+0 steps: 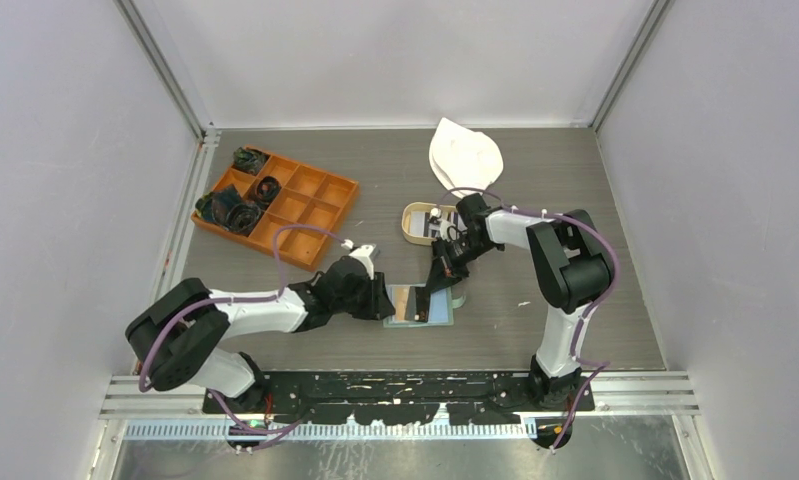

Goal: Put the credit cards into the card holder
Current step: Insert the credit card into the card holder.

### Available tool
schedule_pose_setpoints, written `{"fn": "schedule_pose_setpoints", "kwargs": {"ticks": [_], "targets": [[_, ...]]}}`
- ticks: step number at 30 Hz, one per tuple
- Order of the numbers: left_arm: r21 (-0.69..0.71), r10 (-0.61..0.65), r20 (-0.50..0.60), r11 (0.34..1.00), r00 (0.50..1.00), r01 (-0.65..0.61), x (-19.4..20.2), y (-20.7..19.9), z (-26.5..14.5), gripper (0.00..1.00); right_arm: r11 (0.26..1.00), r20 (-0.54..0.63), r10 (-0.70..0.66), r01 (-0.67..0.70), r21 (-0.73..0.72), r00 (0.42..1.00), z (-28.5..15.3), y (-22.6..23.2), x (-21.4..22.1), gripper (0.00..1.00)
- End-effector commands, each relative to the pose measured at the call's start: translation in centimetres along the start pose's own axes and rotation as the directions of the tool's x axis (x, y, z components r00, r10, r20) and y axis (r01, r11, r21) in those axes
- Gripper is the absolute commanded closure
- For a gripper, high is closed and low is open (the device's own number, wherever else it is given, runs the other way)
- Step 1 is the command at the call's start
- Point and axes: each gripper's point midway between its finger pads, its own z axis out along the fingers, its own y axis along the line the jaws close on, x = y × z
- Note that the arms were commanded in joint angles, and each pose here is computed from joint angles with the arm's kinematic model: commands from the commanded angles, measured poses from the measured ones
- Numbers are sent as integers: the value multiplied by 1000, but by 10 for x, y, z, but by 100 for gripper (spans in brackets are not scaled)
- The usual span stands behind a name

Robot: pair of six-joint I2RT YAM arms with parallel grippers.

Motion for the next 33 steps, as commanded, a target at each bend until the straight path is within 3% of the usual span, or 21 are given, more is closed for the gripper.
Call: {"fn": "schedule_pose_setpoints", "kwargs": {"ticks": [1, 13, 21, 26, 29, 33], "targets": [[42, 19, 17, 999, 1000, -20, -12, -13, 4, 63, 997, -1, -13, 13, 80, 1000, 3, -12, -5, 99], [112, 8, 0, 994, 1000, -8, -13, -27, 12, 64, 997, 15, -16, 15, 78, 1000, 13, -9, -11, 98], [-20, 78, 122, 997, 989, -76, -50, -22, -29, 57, 997, 14, -10, 8, 83, 1000, 13, -11, -11, 94], [116, 96, 163, 987, 982, -116, -56, -61, -45, 59, 996, 12, -5, 4, 84, 1000, 14, -12, -11, 93], [230, 100, 158, 964, 982, -135, -47, -99, -41, 65, 997, 10, -4, 3, 83, 1000, 14, -12, -11, 93], [253, 159, 127, 949, 979, -187, -31, -134, -20, 75, 996, 10, -2, 1, 85, 1000, 14, -12, -11, 93]]}}
